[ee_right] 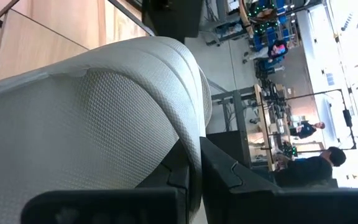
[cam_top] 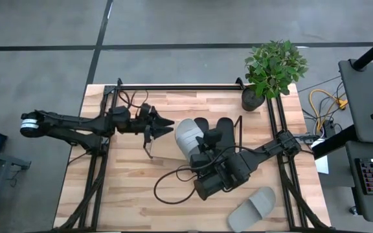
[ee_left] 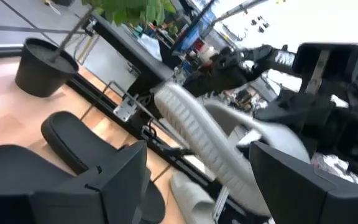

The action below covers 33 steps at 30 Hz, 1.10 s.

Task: Pick and place slides into the shelf
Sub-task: Put the left gray slides on the shelf

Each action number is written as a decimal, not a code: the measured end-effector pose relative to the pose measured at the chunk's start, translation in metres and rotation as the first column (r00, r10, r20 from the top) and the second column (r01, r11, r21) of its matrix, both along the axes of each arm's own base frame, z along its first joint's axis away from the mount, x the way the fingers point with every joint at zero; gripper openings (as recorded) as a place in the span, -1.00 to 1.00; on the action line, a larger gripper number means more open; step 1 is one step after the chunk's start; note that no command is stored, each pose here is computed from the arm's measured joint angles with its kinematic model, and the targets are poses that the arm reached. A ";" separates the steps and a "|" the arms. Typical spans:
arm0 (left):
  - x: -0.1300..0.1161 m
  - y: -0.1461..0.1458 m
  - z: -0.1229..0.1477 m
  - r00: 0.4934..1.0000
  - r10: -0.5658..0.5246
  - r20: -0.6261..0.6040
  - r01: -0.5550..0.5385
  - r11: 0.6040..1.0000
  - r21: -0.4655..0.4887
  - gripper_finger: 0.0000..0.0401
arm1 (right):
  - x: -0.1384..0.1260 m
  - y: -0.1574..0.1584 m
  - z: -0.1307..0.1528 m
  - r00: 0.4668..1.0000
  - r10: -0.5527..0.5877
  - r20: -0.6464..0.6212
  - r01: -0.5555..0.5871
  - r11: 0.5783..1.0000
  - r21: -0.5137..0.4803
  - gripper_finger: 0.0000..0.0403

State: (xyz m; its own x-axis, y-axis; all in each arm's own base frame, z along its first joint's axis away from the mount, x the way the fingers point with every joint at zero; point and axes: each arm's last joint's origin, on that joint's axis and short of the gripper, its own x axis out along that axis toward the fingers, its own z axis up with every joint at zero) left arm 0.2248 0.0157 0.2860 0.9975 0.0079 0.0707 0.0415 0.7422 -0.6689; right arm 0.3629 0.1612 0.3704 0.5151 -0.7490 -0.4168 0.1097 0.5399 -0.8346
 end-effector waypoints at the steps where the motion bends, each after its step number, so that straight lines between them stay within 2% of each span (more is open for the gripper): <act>1: 0.001 0.000 0.002 1.000 0.002 0.005 -0.002 1.000 -0.012 0.34 | 0.000 0.000 0.000 1.000 0.003 -0.005 -0.003 1.000 -0.003 -0.95; 11: 0.020 0.002 -0.001 1.000 -0.001 -0.022 0.001 1.000 -0.016 0.34 | 0.003 0.001 -0.005 0.999 0.021 -0.031 -0.022 0.999 -0.023 -0.95; 23: 0.045 0.000 -0.001 0.993 -0.111 -0.048 0.111 0.994 -0.015 0.34 | 0.004 0.002 -0.012 0.998 0.023 -0.066 -0.026 0.999 -0.041 -0.95; 28: 0.048 0.001 -0.003 0.991 -0.116 -0.060 0.115 0.993 -0.013 0.18 | 0.004 0.002 -0.012 0.997 0.024 -0.068 -0.027 0.999 -0.044 -0.95; 33: 0.048 0.001 -0.003 0.993 -0.105 -0.059 0.107 0.994 0.038 -0.14 | 0.004 0.002 -0.012 0.998 0.024 -0.065 -0.027 0.999 -0.046 -0.95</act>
